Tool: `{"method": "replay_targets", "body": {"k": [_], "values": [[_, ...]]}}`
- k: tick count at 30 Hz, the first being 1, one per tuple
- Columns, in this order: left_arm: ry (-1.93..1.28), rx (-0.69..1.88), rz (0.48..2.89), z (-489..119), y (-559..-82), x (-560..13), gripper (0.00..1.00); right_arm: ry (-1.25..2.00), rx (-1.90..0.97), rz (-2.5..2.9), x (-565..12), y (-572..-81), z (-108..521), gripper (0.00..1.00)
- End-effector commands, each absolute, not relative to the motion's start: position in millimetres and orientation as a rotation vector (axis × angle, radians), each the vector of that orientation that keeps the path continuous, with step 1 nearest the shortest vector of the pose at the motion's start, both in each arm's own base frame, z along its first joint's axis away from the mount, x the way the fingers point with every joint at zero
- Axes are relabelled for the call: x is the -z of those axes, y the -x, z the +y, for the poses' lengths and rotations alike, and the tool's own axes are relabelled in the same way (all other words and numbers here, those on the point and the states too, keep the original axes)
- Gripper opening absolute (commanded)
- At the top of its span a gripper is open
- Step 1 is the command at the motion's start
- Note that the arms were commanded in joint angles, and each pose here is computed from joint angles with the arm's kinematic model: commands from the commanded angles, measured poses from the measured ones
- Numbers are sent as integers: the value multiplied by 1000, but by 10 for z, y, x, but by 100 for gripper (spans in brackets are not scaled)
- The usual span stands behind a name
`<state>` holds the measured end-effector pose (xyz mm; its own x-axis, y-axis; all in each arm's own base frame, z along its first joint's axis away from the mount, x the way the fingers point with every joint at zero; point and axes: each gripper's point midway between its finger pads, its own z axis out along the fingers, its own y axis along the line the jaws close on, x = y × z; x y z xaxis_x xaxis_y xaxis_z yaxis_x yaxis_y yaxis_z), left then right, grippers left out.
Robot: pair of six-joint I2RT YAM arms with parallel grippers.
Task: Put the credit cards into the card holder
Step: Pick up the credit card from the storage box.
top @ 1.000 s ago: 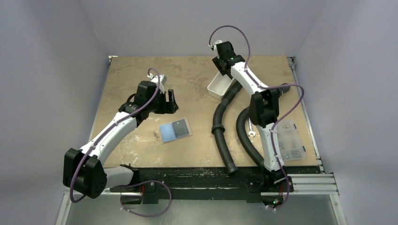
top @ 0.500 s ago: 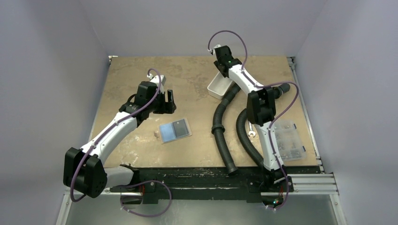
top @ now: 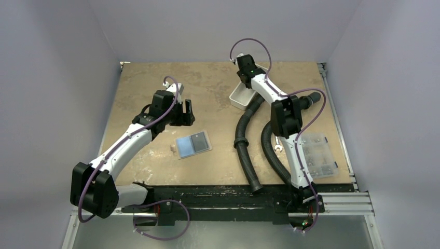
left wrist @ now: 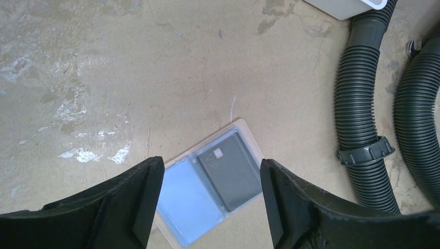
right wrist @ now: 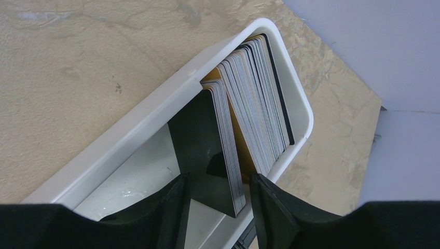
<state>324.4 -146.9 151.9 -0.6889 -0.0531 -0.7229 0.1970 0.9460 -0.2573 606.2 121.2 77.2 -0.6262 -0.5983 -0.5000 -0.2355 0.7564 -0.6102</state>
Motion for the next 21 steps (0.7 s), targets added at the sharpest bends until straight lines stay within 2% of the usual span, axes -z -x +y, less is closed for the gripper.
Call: {"method": "replay_targets", "body": {"k": [1, 10, 16, 21], "values": [[-129, 408, 2266, -1488, -3292, -1556, 73, 519, 711, 2134, -1138, -6253, 1101, 51], [-134, 417, 2270, -1498, -3283, -1542, 73, 475, 758, 2093, -1292, -6331, 1029, 32], [-138, 430, 2266, -1518, -3283, -1553, 73, 482, 741, 2093, -1345, -6316, 1046, 14], [-141, 433, 2267, -1522, -3279, -1549, 73, 473, 743, 2096, -1389, -6295, 1034, 6]]}}
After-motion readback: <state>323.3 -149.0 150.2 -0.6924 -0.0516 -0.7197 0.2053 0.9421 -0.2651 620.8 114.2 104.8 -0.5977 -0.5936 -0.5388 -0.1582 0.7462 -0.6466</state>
